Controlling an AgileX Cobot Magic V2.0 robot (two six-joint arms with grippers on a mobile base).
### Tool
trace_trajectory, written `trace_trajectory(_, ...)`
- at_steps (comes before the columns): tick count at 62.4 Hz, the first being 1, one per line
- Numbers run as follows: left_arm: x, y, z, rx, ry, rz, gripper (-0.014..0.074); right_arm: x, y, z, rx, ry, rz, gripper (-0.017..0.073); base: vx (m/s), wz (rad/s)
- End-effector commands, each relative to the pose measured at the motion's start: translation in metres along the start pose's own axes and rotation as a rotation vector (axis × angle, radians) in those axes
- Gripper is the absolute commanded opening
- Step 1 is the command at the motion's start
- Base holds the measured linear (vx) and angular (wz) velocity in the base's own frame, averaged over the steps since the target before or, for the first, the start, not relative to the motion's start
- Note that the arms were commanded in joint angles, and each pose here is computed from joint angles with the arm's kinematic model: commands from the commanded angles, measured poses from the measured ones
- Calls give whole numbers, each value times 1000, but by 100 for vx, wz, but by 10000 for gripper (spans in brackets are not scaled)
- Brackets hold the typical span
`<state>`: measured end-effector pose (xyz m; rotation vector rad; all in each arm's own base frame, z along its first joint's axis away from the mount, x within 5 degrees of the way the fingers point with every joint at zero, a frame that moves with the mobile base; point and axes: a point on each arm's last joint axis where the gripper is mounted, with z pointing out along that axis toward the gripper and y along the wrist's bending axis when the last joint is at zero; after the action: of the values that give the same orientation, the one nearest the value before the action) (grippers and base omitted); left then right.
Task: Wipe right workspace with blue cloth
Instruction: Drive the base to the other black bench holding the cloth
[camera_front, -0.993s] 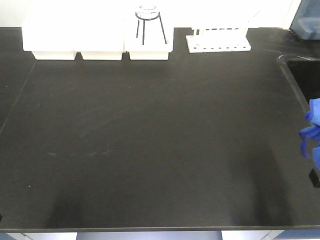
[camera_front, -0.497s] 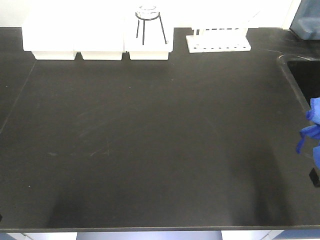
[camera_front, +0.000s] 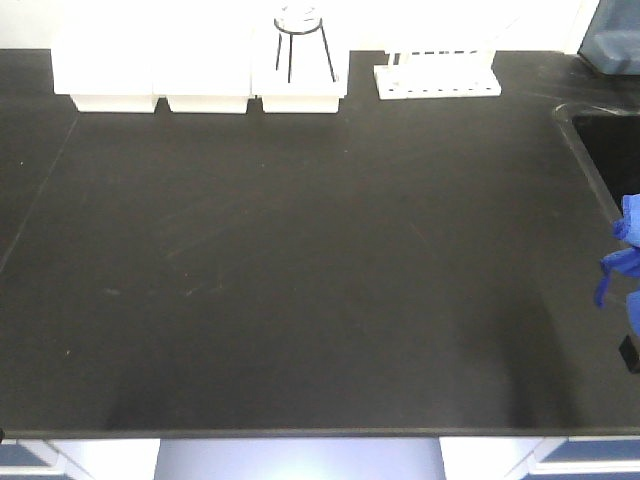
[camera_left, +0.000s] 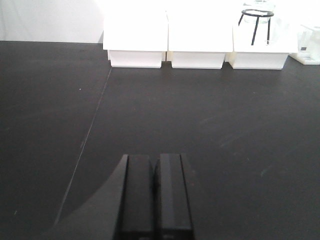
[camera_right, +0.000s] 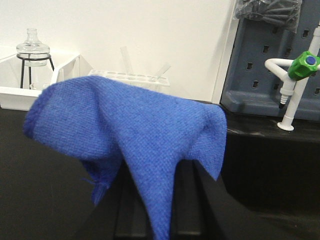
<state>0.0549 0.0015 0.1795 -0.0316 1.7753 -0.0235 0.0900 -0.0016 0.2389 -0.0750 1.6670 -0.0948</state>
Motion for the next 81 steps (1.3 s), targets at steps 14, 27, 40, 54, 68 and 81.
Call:
trace_trajectory(14, 2, -1, 1, 21, -63, -6, -6, -17, -4, 1, 30, -106, -8, 0, -18, 2)
trace_trajectory(27, 2, -1, 1, 21, -63, -6, -6, -17, -4, 1, 30, -106, -8, 0, -24, -2)
trace_trajectory(40, 2, -1, 1, 21, -63, -6, -6, -17, -4, 1, 30, -106, -8, 0, -26, -4)
trace_trajectory(54, 2, -1, 1, 21, -63, -6, -6, -17, -4, 1, 30, -106, -8, 0, -30, -10)
trace_trajectory(68, 2, -1, 1, 21, -63, -6, -6, -17, -4, 1, 30, -106, -8, 0, -34, -20)
trace_trajectory(81, 2, -1, 1, 21, -63, -6, -6, -17, -4, 1, 30, -106, -8, 0, -35, -24)
